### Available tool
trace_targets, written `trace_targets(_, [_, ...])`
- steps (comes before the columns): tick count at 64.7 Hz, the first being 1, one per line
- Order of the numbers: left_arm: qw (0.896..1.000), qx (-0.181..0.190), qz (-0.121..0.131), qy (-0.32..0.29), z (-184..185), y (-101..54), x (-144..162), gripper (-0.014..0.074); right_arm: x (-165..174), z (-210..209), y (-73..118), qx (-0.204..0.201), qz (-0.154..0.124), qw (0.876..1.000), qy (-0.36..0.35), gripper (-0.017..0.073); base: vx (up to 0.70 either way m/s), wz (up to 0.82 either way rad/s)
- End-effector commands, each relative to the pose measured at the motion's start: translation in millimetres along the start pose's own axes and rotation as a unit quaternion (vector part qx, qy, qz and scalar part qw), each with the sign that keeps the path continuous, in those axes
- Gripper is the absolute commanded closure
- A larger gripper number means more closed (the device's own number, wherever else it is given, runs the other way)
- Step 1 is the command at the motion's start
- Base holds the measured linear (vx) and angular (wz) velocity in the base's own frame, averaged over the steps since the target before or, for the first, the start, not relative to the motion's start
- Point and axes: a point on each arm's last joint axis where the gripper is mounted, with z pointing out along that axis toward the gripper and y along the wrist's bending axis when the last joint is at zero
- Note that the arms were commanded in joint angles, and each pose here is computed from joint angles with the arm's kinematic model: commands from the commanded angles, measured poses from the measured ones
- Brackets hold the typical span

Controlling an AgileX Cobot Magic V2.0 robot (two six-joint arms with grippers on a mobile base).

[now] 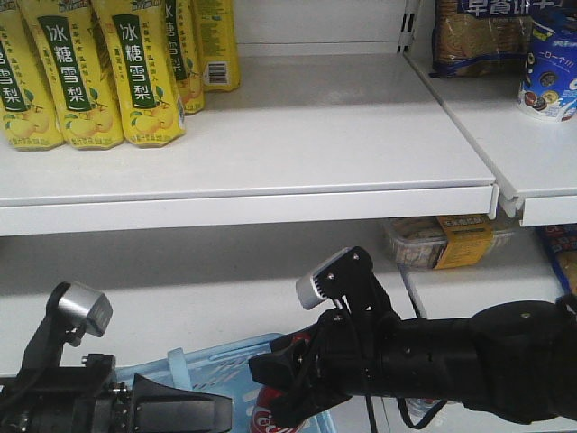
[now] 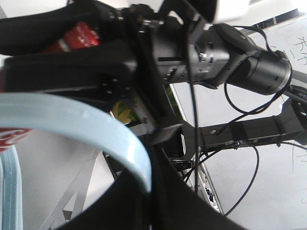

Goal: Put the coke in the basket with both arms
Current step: 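Lower the bottle into the basket and open the right gripper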

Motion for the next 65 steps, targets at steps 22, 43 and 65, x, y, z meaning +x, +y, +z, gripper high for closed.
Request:
trace_targets(22, [0.992, 0.121, 0.012, 0.018, -3.0, -28.8, 1.0, 0.0601, -10.6, 6.6, 4.3, -0.038, 0.034, 0.998, -0.022, 0.0389, 0.00, 0.00])
trace_targets(43, [0.992, 0.121, 0.012, 0.018, -3.0, -28.8, 1.0, 0.0601, -10.8, 6.3, 4.2, -0.040, 0.028, 0.999, -0.023, 0.0083, 0.00, 0.00])
trace_targets(65, [0.992, 0.121, 0.012, 0.018, -3.0, -28.8, 1.0, 0.0601, -15.6, -11.5, 9.7, -0.019, 0.007, 0.999, -0.033, 0.0231, 0.00, 0.00])
